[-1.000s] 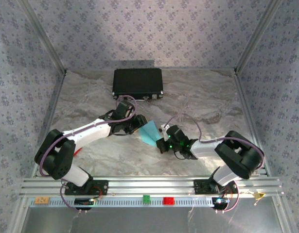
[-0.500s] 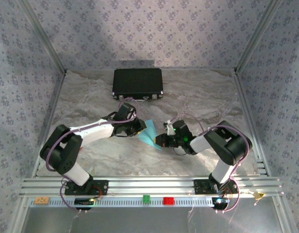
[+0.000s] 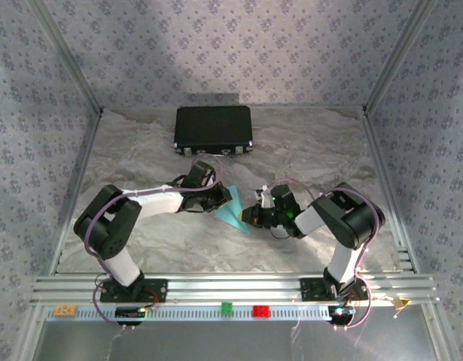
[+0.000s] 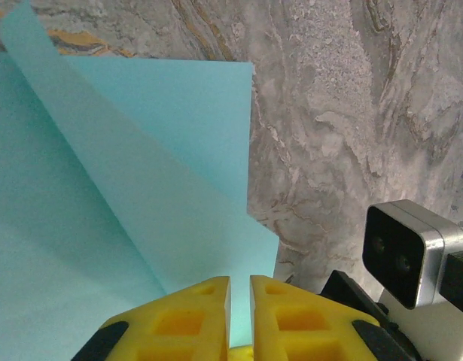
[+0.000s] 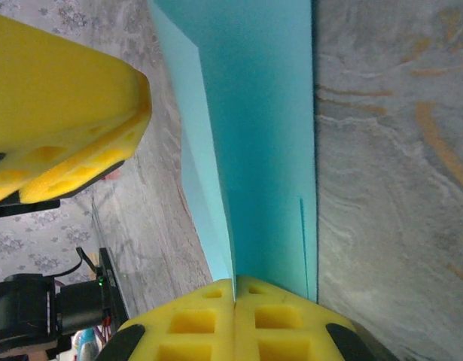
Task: Fold a paper plane with a square sheet of paper (pick it up from the middle)
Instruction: Fourth fold the wing at the center of the table.
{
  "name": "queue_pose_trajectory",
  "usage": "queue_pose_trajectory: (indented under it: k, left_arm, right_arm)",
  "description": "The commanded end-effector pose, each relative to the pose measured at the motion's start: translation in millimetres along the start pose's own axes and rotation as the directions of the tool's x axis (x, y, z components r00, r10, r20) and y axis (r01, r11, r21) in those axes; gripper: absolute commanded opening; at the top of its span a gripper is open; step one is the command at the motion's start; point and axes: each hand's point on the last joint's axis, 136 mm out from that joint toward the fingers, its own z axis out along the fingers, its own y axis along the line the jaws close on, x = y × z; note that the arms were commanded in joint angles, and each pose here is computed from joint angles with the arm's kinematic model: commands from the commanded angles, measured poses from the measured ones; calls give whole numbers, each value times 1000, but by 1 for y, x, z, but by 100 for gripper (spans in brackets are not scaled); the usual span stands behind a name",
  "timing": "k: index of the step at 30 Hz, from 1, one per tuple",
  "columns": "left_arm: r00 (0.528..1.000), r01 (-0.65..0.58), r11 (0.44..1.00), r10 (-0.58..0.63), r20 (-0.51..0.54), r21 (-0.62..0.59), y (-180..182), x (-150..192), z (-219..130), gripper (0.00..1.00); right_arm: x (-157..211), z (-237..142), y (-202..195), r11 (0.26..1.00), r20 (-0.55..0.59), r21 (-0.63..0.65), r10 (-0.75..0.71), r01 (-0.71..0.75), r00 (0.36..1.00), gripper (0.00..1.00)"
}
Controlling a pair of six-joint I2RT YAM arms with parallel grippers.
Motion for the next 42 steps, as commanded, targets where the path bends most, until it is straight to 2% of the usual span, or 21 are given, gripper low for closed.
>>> queue_pose_trajectory:
  k: [1, 10, 24, 38, 42]
  left_arm:
    - [1000, 3, 1000, -3, -13, 7, 6, 4, 10, 14]
    - [1000, -8, 1000, 8, -13, -9, 10, 5, 18, 15]
    - [999, -20, 999, 19, -32, -48, 17, 6, 29, 15]
    - [994, -87, 996, 87, -59, -5, 0, 10, 31, 15]
    - [993, -87, 996, 84, -83, -35, 5, 12, 35, 15]
  right_arm:
    - [4, 0, -6, 998, -12, -6, 57, -57, 998, 1]
    - [5, 1, -12, 994, -19, -15, 107, -108, 994, 1]
    - [8, 1, -25, 987, -26, 38, 156, -155, 987, 1]
    - [11, -3, -42, 975, -2, 114, 191, -189, 982, 1]
    - [12, -3, -45, 973, 1, 123, 198, -196, 980, 1]
